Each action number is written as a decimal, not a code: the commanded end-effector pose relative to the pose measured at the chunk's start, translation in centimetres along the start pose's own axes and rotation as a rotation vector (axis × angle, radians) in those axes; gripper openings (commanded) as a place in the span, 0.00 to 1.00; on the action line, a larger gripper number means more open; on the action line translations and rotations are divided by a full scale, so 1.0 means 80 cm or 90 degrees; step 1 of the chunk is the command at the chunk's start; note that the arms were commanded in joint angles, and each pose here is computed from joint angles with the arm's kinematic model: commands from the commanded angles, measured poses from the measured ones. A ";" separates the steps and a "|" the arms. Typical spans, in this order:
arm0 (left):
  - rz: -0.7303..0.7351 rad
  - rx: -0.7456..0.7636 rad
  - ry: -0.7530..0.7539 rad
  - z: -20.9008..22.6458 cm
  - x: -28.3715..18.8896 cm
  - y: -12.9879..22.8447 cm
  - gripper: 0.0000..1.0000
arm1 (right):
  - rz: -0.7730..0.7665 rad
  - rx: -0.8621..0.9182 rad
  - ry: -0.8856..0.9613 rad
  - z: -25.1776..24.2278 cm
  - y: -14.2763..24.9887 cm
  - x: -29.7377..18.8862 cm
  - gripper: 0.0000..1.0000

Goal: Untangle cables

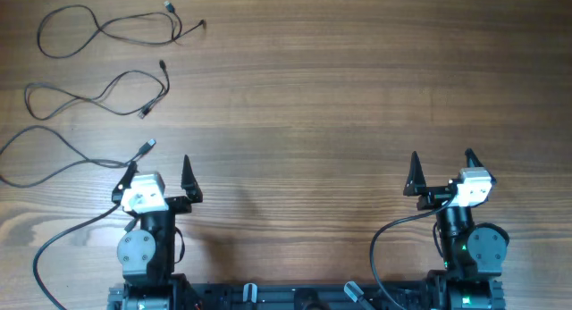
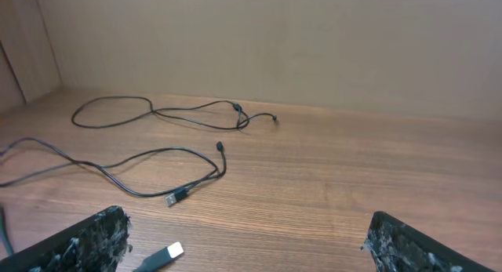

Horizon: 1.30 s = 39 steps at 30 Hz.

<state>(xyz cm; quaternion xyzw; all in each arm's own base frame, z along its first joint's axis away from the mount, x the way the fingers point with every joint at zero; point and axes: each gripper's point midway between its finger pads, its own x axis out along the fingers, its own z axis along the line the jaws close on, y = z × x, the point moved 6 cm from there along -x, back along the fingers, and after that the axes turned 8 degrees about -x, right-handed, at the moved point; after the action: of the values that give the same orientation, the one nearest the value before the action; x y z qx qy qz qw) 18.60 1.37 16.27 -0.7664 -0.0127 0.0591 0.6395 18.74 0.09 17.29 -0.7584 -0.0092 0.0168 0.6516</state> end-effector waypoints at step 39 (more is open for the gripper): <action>-0.003 -0.003 0.001 0.000 0.000 0.001 1.00 | -0.008 0.008 0.010 -0.003 -0.002 -0.001 1.00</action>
<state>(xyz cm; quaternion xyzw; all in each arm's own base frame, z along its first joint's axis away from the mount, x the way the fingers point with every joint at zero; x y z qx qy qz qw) 18.59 1.45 16.28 -0.7670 -0.0159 0.0613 0.6386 18.74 0.09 17.29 -0.7582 -0.0092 0.0168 0.6517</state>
